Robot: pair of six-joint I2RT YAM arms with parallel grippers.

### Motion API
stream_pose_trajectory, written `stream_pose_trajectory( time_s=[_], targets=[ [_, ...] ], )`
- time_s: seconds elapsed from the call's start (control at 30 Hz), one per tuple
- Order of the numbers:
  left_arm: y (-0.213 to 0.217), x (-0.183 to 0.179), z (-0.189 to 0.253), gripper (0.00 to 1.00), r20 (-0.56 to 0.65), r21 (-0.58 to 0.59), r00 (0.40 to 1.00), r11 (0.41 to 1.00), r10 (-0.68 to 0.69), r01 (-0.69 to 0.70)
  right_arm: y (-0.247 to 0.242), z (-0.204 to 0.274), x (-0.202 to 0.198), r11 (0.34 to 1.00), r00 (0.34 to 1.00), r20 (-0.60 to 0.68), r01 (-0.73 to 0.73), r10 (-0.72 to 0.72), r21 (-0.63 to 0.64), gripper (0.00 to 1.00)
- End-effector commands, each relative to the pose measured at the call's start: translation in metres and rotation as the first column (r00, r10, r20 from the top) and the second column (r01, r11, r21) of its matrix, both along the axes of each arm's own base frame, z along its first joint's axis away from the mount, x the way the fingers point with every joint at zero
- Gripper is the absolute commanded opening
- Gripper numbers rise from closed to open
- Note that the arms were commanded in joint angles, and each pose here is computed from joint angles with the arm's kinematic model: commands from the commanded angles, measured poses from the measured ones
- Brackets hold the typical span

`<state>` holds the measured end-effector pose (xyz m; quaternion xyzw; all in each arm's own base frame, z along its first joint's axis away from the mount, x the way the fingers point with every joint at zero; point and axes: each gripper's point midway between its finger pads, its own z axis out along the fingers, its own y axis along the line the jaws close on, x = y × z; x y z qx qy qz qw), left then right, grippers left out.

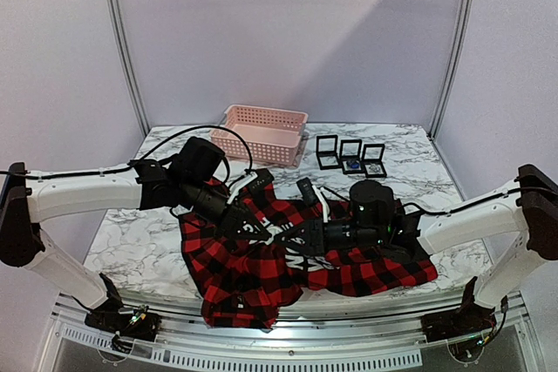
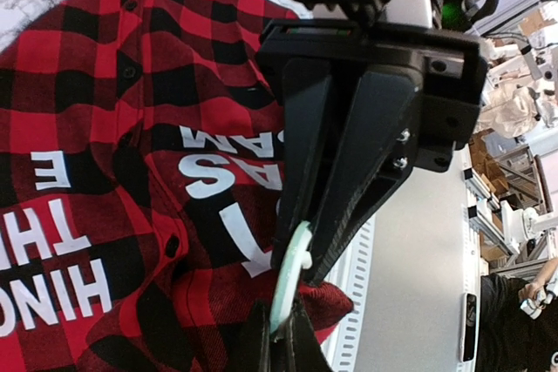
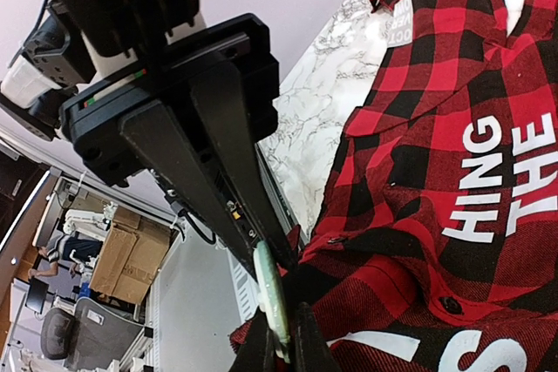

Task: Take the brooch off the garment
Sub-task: Open the brooch with the flattened clothing.

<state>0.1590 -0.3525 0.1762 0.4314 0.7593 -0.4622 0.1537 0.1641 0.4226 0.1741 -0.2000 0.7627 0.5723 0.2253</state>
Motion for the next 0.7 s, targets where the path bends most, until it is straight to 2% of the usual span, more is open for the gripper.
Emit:
stream_pose_trajectory(
  time_s=[0.0, 0.17, 0.43, 0.6, 0.67],
  targets=[
    [-0.013, -0.026, 0.038, 0.0, 0.044, -0.15, 0.988, 0.977, -0.146, 0.151, -0.025, -0.064, 0.034, 0.962, 0.976, -0.103, 0.165, -0.191, -0.217, 0.08],
    [-0.012, -0.01, 0.03, 0.0, 0.041, -0.113, 0.996, 0.99, -0.078, 0.083, -0.024, -0.047, 0.026, 0.981, 0.991, -0.047, 0.12, -0.128, -0.15, 0.13],
    [-0.008, 0.01, 0.013, 0.0, 0.022, -0.046, 1.0, 0.999, -0.017, 0.018, -0.024, -0.008, 0.005, 0.999, 0.997, 0.077, -0.01, 0.013, -0.04, 0.29],
    [-0.007, 0.011, 0.013, 0.0, 0.018, -0.049, 1.0, 0.999, -0.013, 0.014, -0.036, 0.013, 0.001, 1.0, 0.991, 0.13, 0.01, -0.013, 0.025, 0.43],
    [-0.007, 0.012, 0.014, 0.0, 0.018, -0.051, 1.0, 0.999, -0.012, 0.013, -0.039, 0.017, -0.003, 0.999, 0.99, 0.141, -0.004, -0.001, 0.036, 0.46]
  ],
)
